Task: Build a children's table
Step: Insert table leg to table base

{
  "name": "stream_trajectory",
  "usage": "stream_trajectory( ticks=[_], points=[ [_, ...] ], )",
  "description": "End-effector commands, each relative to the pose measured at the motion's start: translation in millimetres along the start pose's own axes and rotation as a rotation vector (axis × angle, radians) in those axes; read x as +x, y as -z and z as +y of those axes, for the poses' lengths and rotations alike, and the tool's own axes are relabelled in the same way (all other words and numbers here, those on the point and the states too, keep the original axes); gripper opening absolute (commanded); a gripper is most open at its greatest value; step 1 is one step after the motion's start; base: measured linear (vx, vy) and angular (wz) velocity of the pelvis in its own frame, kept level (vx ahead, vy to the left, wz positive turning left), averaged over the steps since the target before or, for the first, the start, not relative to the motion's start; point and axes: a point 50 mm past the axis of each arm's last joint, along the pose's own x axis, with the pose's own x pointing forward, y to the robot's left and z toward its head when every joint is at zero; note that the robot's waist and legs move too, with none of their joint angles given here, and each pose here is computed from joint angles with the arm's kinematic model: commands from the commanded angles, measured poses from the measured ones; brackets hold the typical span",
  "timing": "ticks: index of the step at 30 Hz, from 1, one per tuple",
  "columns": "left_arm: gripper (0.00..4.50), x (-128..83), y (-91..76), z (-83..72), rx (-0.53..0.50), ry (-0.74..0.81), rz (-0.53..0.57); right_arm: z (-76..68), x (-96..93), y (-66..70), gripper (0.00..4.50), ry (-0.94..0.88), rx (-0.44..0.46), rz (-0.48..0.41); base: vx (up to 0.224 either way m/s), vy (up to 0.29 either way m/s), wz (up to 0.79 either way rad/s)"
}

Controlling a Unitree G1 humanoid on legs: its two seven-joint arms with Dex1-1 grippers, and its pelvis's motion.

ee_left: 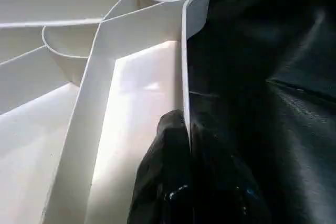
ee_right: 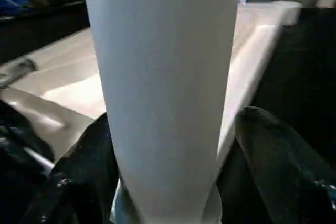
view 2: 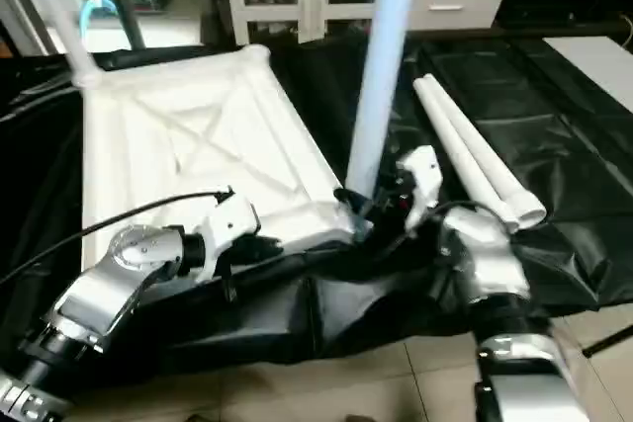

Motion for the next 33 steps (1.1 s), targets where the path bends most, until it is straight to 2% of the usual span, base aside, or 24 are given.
stream_trajectory(
  ticks=[1, 2, 5, 7, 10, 13, 18, 27, 33],
  points=[
    [0.0, 5.0, 2.2, -10.8, -0.005, 0.066, -0.01, -3.1, -4.2, -11.3, 3.31, -0.014, -0.007, -0.039, 0.0, 0.0, 0.0],
    [0.0, 5.1, 2.1, -10.8, -0.006, 0.065, -0.01, -3.0, -4.3, -11.3, 3.12, -0.019, -0.003, -0.036, 0.0, 0.0, 0.0],
    [0.0, 5.6, 1.3, -9.7, -0.009, 0.053, -0.011, -3.8, -2.6, -11.1, 3.06, -0.029, 0.023, -0.03, 0.0, 0.0, 0.0],
    [0.0, 4.7, 1.7, -10.0, -0.011, 0.048, -0.011, -3.7, -1.1, -10.6, 2.69, -0.031, 0.029, -0.028, 0.0, 0.0, 0.0],
    [0.0, 3.7, 2.4, -10.2, -0.012, 0.046, -0.008, -3.5, -0.1, -10.0, 2.62, -0.037, 0.034, -0.025, 0.0, 0.0, 0.0],
    [0.0, 2.4, 3.8, -9.8, -0.015, 0.04, -0.002, -3.2, 0.9, -9.0, 2.29, -0.041, 0.041, -0.02, 0.0, 0.0, 0.0],
    [0.0, 1.3, 5.9, -8.7, -0.017, 0.024, 0.008, -3.0, 2.1, -6.5, 1.98, -0.03, 0.041, -0.01, 0.0, 0.0, 0.0],
    [0.0, 2.6, 5.6, -8.0, -0.012, 0.018, 0.012, -1.5, 1.6, -4.2, 1.95, -0.03, 0.064, -0.024, 0.0, 0.0, 0.0],
    [0.0, 3.6, 6.6, -8.2, -0.001, 0.013, 0.023, -4.7, 1.3, -1.8, 1.95, 0.021, 0.149, -0.064, 0.0, 0.0, 0.0]
  ],
)
